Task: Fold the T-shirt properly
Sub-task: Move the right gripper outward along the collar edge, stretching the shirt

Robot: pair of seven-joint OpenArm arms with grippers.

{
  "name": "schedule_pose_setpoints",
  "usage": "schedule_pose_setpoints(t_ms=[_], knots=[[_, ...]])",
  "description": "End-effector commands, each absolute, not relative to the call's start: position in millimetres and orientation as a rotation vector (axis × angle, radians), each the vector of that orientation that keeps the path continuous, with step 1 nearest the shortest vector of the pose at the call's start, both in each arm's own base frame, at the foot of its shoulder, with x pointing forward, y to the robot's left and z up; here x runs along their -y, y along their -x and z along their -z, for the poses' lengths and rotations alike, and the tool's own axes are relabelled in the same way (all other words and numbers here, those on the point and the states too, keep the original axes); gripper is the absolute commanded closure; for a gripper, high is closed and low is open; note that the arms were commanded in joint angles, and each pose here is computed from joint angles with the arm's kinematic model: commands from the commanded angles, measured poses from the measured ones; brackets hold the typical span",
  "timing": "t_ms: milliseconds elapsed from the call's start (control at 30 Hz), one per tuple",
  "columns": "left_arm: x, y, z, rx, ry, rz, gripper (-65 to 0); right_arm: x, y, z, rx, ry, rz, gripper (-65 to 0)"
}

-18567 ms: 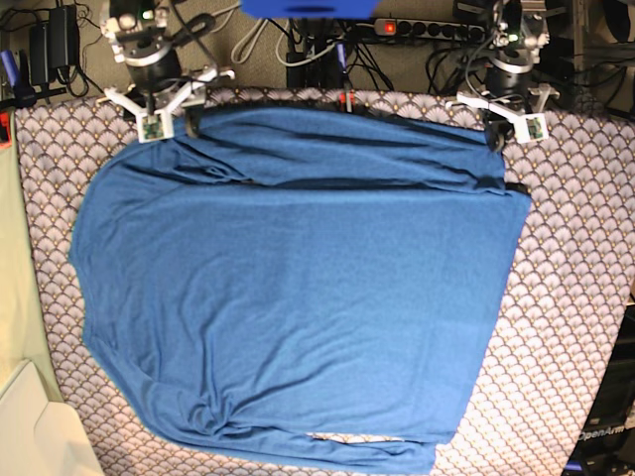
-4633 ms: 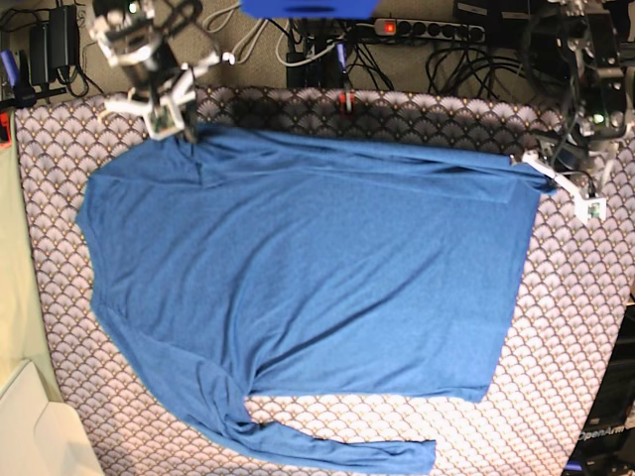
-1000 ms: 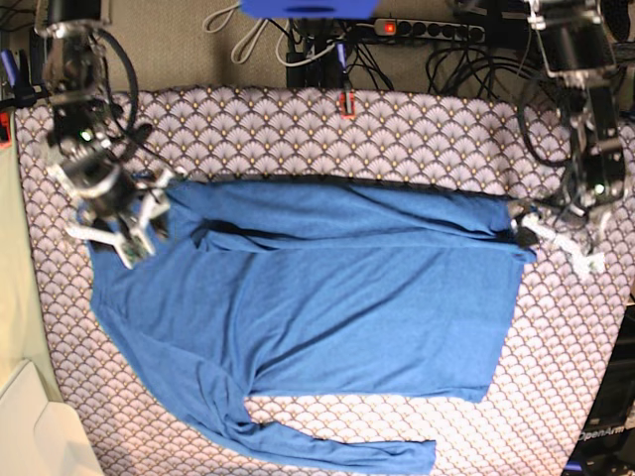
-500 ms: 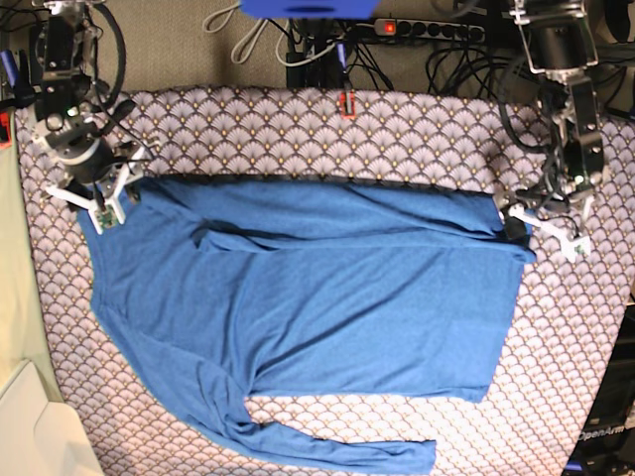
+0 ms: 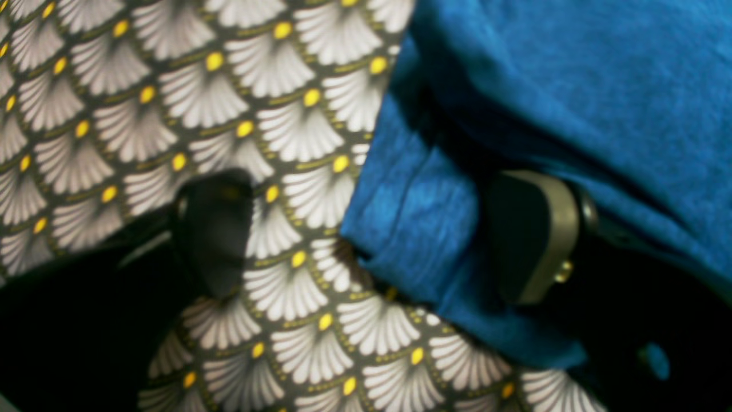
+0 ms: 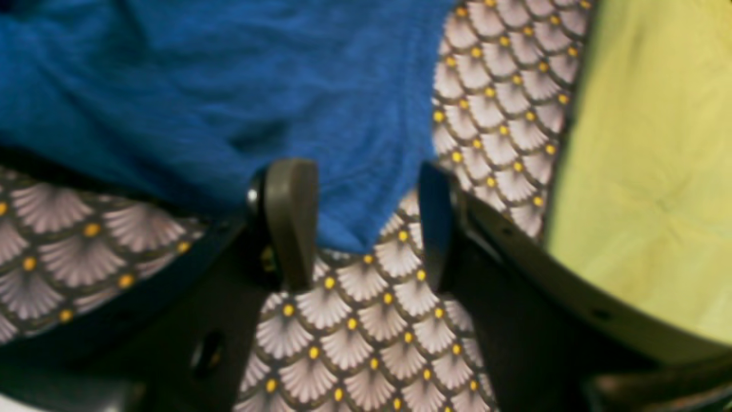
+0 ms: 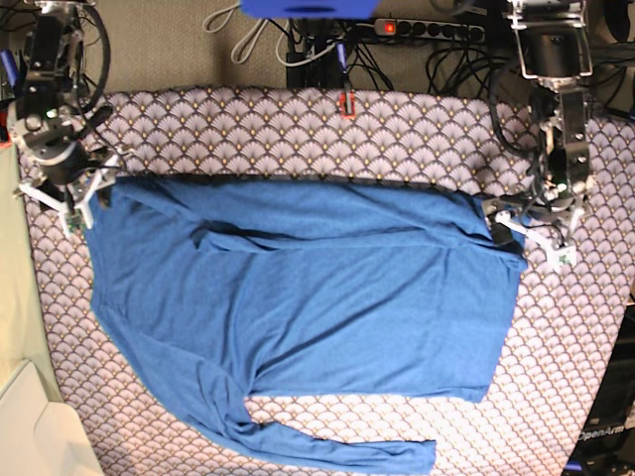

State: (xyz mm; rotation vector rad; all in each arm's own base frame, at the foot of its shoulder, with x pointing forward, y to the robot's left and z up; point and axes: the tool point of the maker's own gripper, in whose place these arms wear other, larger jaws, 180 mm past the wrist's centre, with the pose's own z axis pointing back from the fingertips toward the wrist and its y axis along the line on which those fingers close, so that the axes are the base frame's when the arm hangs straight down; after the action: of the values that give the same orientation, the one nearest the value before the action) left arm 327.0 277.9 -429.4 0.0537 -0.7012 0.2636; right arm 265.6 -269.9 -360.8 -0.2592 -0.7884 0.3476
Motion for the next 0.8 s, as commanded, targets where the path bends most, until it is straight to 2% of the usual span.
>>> schedule_pose_setpoints(t_ms=[0, 433, 500, 567, 733, 767], knots=[[-263.1, -324.3, 434.5, 0.664, 0.008, -0.260, -62.6, 275.1, -272.7, 348.1, 0.829, 0.279, -0.351, -29.8], [-266.6, -320.2, 436.0, 0.655, 0.000, -0.257, -62.5, 275.4, -272.4, 348.2, 0.829, 0.278, -0.346, -29.8], [-266.1, -320.2, 436.2, 0.654, 0.000, -0.256, -60.2, 275.4, -272.4, 348.2, 0.829, 0.278, -0.346, -29.8], [-266.2, -320.4, 436.0, 0.656, 0.000, -0.256, -51.5, 275.8, -272.5, 347.9, 0.829, 0.280, -0.347, -29.8], [-265.8, -319.4, 437.0, 0.649, -0.002, -0.254, -18.9, 276.3, -270.8, 349.0, 0.825, 0.280, -0.347, -29.8], [-266.7, -320.0, 436.2, 0.654, -0.004, -0.254, -15.2, 276.3, -270.8, 349.0, 0.825, 0.280, -0.347, -29.8]])
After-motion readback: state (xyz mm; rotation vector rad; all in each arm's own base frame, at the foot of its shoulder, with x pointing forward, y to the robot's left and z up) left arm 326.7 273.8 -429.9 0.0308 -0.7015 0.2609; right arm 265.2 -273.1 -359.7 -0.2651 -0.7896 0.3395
